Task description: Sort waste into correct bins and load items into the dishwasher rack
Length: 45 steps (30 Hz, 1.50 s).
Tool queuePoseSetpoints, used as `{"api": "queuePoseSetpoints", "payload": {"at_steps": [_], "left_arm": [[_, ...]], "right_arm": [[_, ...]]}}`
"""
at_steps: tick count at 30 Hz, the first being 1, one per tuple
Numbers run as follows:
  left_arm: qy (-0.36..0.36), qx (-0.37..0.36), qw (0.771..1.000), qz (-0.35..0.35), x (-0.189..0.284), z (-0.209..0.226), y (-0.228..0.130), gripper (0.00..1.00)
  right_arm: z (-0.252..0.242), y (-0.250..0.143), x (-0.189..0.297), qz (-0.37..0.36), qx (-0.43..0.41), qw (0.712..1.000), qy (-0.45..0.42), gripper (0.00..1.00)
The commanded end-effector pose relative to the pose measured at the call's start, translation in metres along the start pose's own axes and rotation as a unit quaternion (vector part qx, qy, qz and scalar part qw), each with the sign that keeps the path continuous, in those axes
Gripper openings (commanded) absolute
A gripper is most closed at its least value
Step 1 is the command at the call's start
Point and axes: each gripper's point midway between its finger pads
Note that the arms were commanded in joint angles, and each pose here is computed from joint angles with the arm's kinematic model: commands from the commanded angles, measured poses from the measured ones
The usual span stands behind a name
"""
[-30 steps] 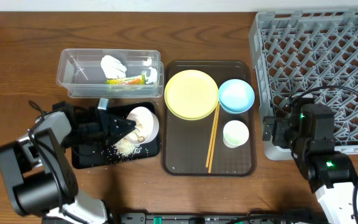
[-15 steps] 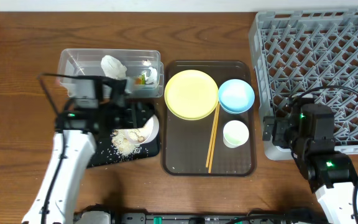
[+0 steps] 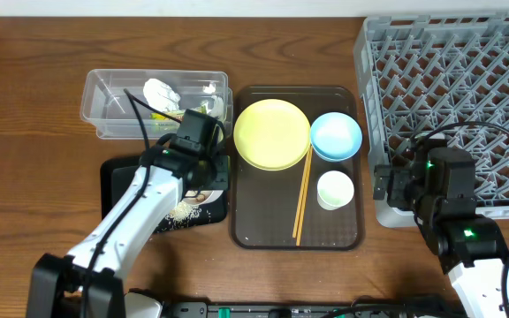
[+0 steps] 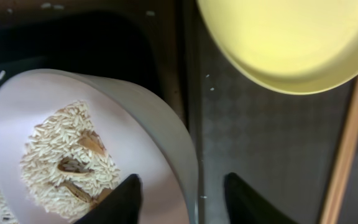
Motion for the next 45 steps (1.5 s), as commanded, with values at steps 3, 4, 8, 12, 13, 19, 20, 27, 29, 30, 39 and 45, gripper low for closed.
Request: {"api": "queuePoseSetpoints", "payload": {"at_steps": [3, 4, 8, 12, 13, 19, 20, 27, 29, 30, 39, 45], "left_arm": [[0.016, 0.007, 1.0, 0.006, -0.006, 0.002, 0.0, 0.24], [0.015, 0.007, 1.0, 0.005, -0.006, 0.002, 0.0, 0.21], [0.012, 0.006, 1.0, -0.002, 0.0, 0.001, 0.001, 0.13], [-0.001, 0.005, 1.0, -0.017, 0.017, -0.003, 0.002, 0.06], [-0.008, 0.005, 1.0, -0.022, 0.021, -0.005, 0.003, 0.06], [-0.094, 0.013, 0.994, -0.061, 0.059, -0.018, 0.013, 0.06], [-0.114, 0.021, 0.991, -0.062, 0.065, -0.019, 0.014, 0.06], [-0.301, 0.046, 0.952, -0.045, 0.095, -0.024, 0.014, 0.06], [-0.37, 0.036, 0.927, -0.053, 0.108, -0.024, 0.014, 0.06], [-0.404, 0.022, 0.912, -0.064, 0.116, -0.024, 0.014, 0.06], [-0.547, 0.085, 0.823, -0.13, 0.131, 0.019, 0.016, 0.06], [-0.555, 0.223, 0.799, -0.067, 0.099, 0.047, 0.018, 0.06]], "right_arm": [[-0.001, 0.008, 0.004, -0.009, 0.002, 1.0, 0.0, 0.99], [-0.001, 0.008, 0.004, -0.009, 0.002, 1.0, 0.0, 0.99], [-0.001, 0.008, 0.004, -0.009, 0.002, 1.0, 0.0, 0.99], [-0.001, 0.008, 0.004, -0.009, 0.002, 1.0, 0.0, 0.99], [-0.001, 0.008, 0.004, -0.009, 0.002, 1.0, 0.0, 0.99], [-0.001, 0.008, 0.004, -0.009, 0.002, 1.0, 0.0, 0.99], [-0.001, 0.008, 0.004, -0.009, 0.002, 1.0, 0.0, 0.99], [-0.001, 0.008, 0.004, -0.009, 0.002, 1.0, 0.0, 0.99], [-0.001, 0.008, 0.004, -0.009, 0.002, 1.0, 0.0, 0.99], [-0.001, 0.008, 0.004, -0.009, 0.002, 1.0, 0.0, 0.99], [-0.001, 0.008, 0.004, -0.009, 0.002, 1.0, 0.0, 0.99], [-0.001, 0.008, 0.004, -0.009, 0.002, 1.0, 0.0, 0.99]]}}
Point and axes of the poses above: each gripper's point midway between its finger pads, its own x axis back along the fingers, its own z axis along the line the jaws close on, y = z × x, and after that the axes turned 2 degrees about x, right-handed
